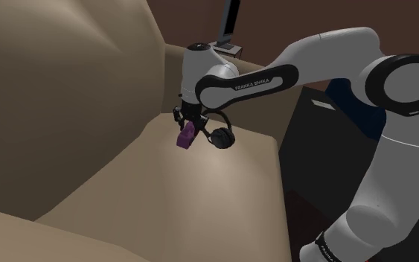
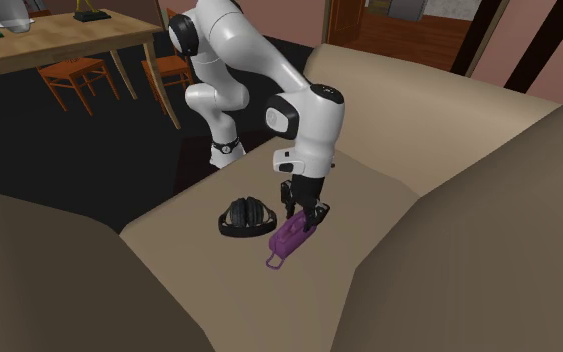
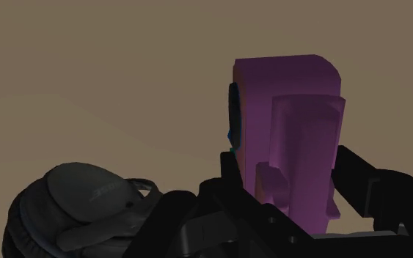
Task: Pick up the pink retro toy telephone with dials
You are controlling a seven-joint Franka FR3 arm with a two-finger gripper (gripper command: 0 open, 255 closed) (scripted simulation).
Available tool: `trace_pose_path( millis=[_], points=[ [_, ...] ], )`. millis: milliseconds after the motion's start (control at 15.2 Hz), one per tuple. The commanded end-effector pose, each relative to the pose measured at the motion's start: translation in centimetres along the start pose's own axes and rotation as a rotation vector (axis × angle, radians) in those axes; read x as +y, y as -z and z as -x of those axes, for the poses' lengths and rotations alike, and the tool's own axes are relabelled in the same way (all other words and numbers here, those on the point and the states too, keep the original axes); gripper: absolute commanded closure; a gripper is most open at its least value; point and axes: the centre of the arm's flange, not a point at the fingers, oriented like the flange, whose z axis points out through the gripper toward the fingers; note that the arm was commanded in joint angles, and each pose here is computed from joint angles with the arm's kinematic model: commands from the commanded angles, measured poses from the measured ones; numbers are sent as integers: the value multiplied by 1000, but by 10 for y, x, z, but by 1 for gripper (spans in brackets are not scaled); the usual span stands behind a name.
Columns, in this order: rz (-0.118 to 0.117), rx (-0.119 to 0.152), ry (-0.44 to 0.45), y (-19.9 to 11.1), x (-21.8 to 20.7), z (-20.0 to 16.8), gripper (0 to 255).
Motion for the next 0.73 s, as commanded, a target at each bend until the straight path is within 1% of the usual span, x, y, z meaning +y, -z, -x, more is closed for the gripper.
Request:
trace_pose_path(
  millis=[0,198,660],
  points=[
    [3,-3,1,-4,0,0,255],
    [3,-3,1,-2,1,1,255],
    [3,-3,1,34,0,-7,255]
  ],
)
